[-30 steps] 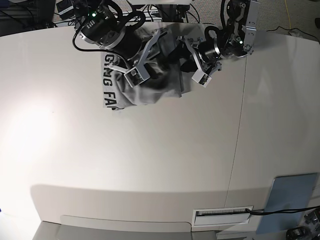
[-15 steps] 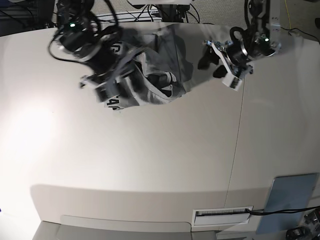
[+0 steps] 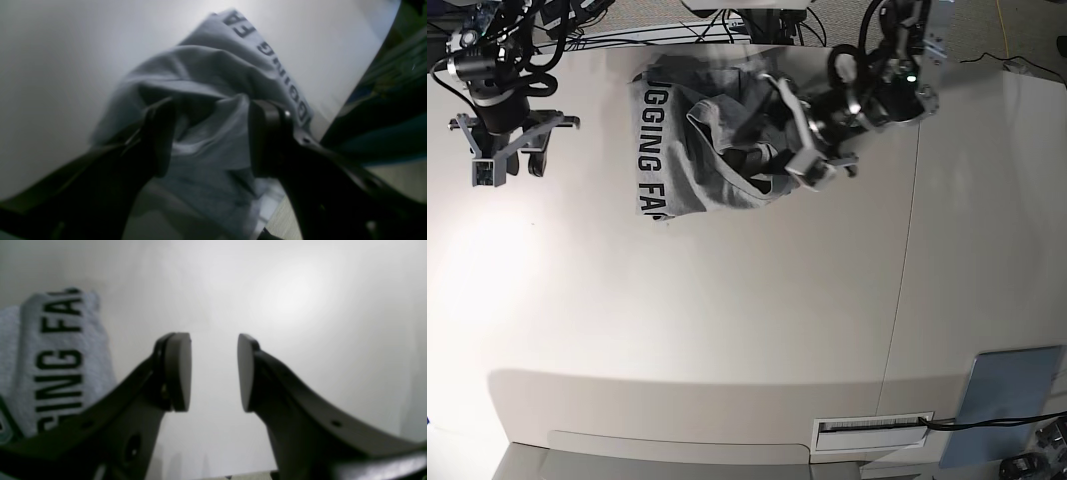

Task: Fold the T-shirt properly
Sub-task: 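Straighten the folded bundle with both grippers and release it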

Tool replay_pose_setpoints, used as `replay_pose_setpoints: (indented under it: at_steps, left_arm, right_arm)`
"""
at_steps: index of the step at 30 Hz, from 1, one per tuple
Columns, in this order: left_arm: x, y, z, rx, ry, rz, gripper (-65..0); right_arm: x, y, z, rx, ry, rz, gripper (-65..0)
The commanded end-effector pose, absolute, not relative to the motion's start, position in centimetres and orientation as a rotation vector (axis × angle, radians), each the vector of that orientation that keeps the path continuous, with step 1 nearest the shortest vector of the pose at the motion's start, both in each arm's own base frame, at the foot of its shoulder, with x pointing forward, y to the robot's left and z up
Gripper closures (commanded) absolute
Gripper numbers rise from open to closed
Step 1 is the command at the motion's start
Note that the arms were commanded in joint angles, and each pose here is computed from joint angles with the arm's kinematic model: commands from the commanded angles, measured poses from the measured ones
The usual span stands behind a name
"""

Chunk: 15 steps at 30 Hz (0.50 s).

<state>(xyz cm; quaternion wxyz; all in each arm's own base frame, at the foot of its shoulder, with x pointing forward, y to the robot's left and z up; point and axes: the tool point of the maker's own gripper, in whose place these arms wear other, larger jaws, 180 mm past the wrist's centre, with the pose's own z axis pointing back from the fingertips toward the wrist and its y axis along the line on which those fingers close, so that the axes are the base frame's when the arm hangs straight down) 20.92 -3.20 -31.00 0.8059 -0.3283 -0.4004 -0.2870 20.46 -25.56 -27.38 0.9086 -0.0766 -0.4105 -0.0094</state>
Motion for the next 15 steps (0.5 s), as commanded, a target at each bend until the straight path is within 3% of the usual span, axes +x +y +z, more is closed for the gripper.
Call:
replay_pose_setpoints:
  at_steps: [1, 8, 10, 13, 15]
  left_arm:
    - [21.2, -4.2, -29.9, -0.722, -0.897, -0.627, -35.6]
    - [18.7, -6.1, -33.7, -0.636, -0.739, -0.728, -34.3]
    - [18.2, -6.0, -34.0, -0.633, -0.707, -0.752, -25.8]
    - [17.8, -5.5, -32.9, -0.672, -0.691, -0.734, -6.8]
    - [17.0, -4.9, -31.7, -0.718, -0.676, -0.751, -3.2]
  right_arm:
    - [20.6, -25.5, -26.6, -0.162, -0.879, -0.002, -22.8]
    - [20.3, -25.5, -26.9, -0.162, -0.858, -0.002, -22.8]
    - [20.3, -25.5, -26.8, -0.162, -0.864, -0.002, -22.8]
    - [20.5, -25.4, -26.7, -0.162, -0.875, -0.001, -22.8]
    - [20.6, -25.4, -26.5, -0.162, -0.885, 0.000, -22.8]
